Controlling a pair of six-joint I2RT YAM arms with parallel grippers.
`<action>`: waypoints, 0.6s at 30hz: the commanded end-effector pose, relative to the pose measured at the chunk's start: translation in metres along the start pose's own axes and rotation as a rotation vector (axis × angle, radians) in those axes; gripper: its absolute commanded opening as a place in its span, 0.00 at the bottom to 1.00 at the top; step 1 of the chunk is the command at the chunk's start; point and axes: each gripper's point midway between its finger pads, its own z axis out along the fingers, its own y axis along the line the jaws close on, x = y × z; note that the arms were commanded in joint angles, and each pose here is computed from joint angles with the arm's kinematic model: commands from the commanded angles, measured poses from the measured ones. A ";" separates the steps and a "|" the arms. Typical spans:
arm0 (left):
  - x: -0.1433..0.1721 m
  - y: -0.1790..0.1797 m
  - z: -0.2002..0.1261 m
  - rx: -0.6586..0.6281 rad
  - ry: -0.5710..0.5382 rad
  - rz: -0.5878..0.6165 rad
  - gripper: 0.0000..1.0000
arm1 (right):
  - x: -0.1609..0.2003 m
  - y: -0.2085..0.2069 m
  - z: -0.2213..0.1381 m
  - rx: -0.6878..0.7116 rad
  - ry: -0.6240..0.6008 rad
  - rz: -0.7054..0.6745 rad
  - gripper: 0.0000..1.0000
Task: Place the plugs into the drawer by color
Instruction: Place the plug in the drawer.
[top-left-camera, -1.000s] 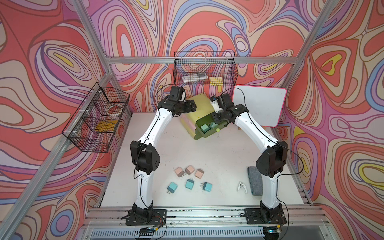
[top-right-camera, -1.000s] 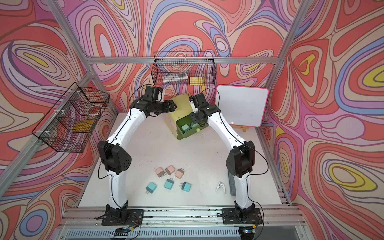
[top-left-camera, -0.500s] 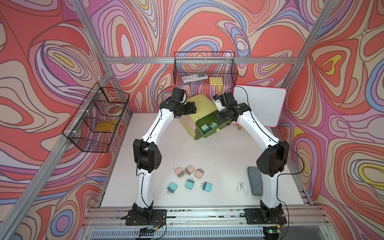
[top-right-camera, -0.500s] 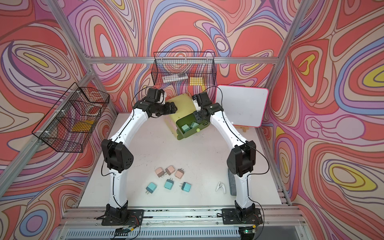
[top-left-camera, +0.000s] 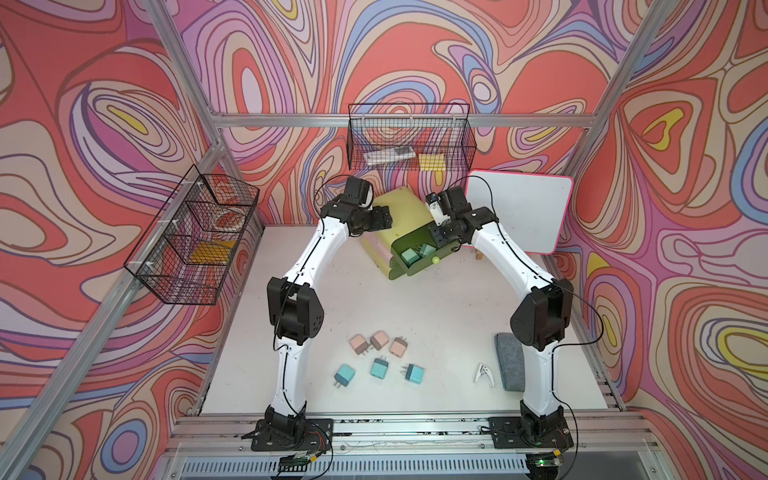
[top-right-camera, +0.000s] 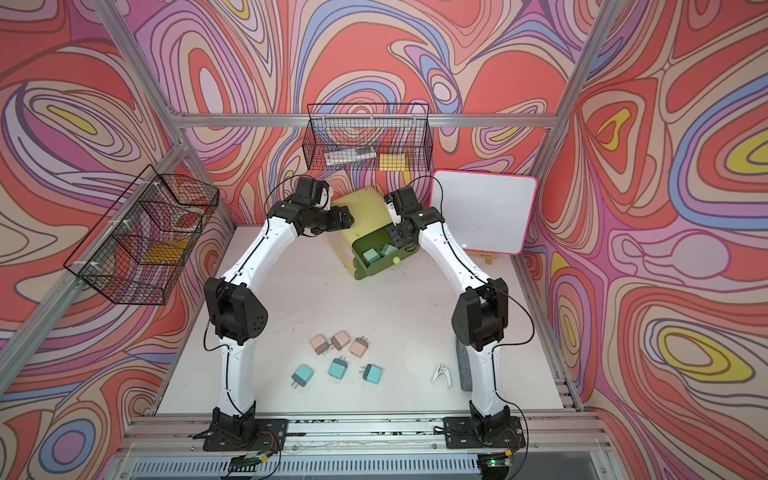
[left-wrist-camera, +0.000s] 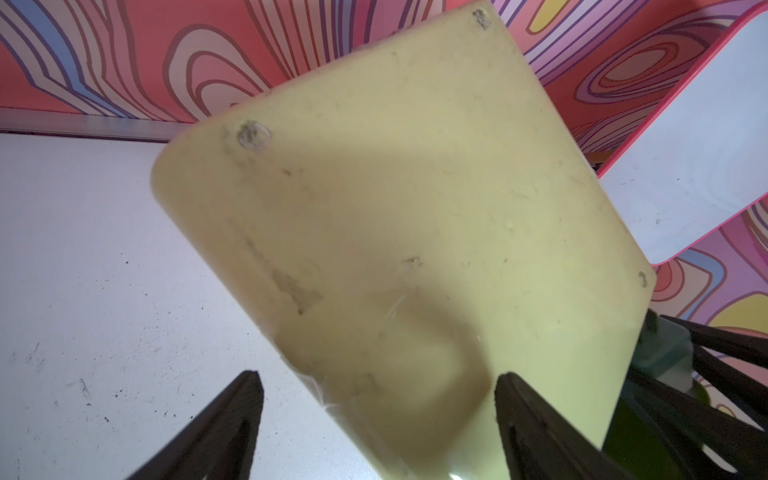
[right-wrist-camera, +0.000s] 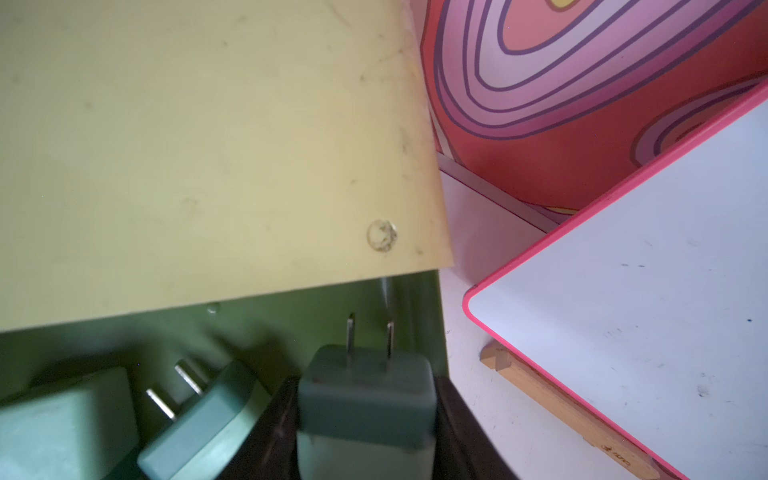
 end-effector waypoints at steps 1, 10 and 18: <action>-0.002 0.001 -0.003 -0.013 0.002 0.018 0.87 | 0.004 -0.002 0.007 0.009 0.008 0.003 0.37; 0.002 0.002 -0.003 -0.015 0.016 0.020 0.87 | 0.003 -0.004 0.009 -0.005 -0.005 0.034 0.45; 0.008 0.007 0.003 -0.023 0.038 0.016 0.87 | -0.013 -0.010 -0.019 -0.011 -0.074 0.048 0.64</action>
